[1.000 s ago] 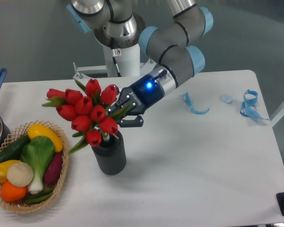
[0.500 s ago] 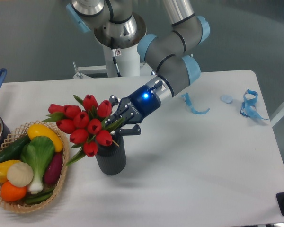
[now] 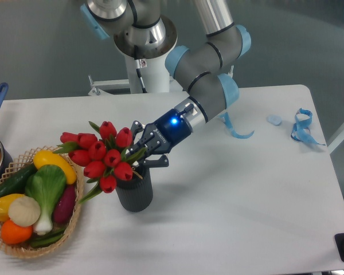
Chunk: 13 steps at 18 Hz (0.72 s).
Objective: Insert the flowers into the vase
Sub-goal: 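Lower the tulip stems down into the grey vase, then open the gripper to release the tulips in the vase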
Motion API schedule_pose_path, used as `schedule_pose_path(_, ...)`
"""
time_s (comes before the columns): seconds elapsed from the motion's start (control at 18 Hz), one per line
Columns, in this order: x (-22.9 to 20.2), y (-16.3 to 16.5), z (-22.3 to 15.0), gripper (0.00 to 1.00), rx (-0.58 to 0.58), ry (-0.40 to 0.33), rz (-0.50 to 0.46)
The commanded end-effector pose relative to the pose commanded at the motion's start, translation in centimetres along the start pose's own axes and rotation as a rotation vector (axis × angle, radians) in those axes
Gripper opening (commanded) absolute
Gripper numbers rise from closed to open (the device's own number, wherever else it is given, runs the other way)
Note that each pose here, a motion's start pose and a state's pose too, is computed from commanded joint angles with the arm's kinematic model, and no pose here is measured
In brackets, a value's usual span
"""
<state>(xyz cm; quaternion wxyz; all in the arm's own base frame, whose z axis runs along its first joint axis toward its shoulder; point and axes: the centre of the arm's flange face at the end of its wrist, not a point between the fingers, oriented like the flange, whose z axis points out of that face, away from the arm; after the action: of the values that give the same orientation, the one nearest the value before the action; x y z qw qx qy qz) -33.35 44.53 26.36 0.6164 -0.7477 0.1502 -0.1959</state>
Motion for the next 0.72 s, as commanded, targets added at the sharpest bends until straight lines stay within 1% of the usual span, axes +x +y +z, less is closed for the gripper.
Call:
schedule_pose_path(0.11, -0.1, 0.1, -0.1, 0.16, 0.000, -0.003, -0.002)
schedule_pose_path(0.17, -0.1, 0.0, -0.2, 0.20, 0.000, -0.003, 0.000)
schedule_pose_path(0.22, -0.2, 0.0, -0.2, 0.25, 0.000, -0.005, 0.002)
schedule_pose_path(0.33, -0.3, 0.1, -0.3, 0.43, 0.001, -0.006, 0.005)
schedule_pose_path(0.5, -0.5, 0.2, -0.8, 0.50, 0.001, -0.015, 0.014)
schedule_pose_path(0.72, -0.7, 0.4, -1.3, 0.71, 0.002, -0.025, 0.057)
